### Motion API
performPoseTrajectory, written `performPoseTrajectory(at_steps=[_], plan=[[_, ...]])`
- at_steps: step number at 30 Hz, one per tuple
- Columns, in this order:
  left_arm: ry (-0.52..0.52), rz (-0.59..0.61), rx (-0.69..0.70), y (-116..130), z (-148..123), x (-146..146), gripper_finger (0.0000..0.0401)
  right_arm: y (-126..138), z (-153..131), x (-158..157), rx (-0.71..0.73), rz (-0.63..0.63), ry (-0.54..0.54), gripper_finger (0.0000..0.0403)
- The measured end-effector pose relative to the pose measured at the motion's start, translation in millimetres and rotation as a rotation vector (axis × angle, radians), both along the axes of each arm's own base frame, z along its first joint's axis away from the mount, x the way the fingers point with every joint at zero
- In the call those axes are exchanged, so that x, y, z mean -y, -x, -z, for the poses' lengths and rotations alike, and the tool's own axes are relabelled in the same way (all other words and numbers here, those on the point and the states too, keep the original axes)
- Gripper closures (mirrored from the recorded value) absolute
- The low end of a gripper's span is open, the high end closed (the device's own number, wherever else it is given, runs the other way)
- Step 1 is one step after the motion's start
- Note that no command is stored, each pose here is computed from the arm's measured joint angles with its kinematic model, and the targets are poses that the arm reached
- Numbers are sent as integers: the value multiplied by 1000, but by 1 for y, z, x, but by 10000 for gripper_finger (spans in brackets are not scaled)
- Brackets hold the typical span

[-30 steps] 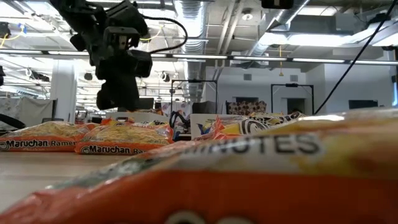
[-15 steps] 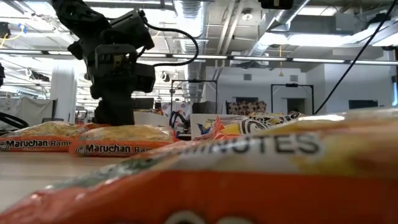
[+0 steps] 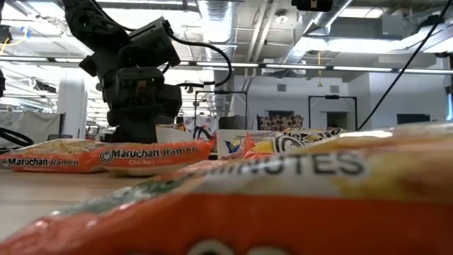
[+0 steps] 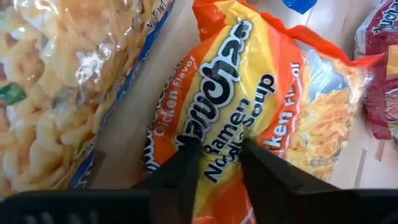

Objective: Sort Maruchan noodles
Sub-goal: Put the top right orange noodle pack into the top right white bin

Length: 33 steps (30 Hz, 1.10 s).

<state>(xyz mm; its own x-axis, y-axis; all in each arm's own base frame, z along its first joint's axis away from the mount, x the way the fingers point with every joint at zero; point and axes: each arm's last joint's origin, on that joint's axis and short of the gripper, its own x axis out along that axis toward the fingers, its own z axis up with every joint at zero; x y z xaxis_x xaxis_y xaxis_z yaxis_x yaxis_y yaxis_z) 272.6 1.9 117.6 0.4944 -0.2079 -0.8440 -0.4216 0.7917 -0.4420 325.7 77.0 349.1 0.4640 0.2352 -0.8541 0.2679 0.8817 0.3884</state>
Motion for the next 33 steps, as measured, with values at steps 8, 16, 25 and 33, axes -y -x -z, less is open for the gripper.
performPoseTrajectory(at_steps=[8,16,25,33], plan=[[12,28,46,-3,-2,2,395,0,0,0,0,2,0,237],[12,32,107,1,-21,3,400,-3,0,10,2,32,0,246],[-11,32,308,11,-68,4,401,-11,-3,38,56,97,2,246],[-65,25,349,22,-85,3,401,-14,-3,65,67,138,-32,246]])
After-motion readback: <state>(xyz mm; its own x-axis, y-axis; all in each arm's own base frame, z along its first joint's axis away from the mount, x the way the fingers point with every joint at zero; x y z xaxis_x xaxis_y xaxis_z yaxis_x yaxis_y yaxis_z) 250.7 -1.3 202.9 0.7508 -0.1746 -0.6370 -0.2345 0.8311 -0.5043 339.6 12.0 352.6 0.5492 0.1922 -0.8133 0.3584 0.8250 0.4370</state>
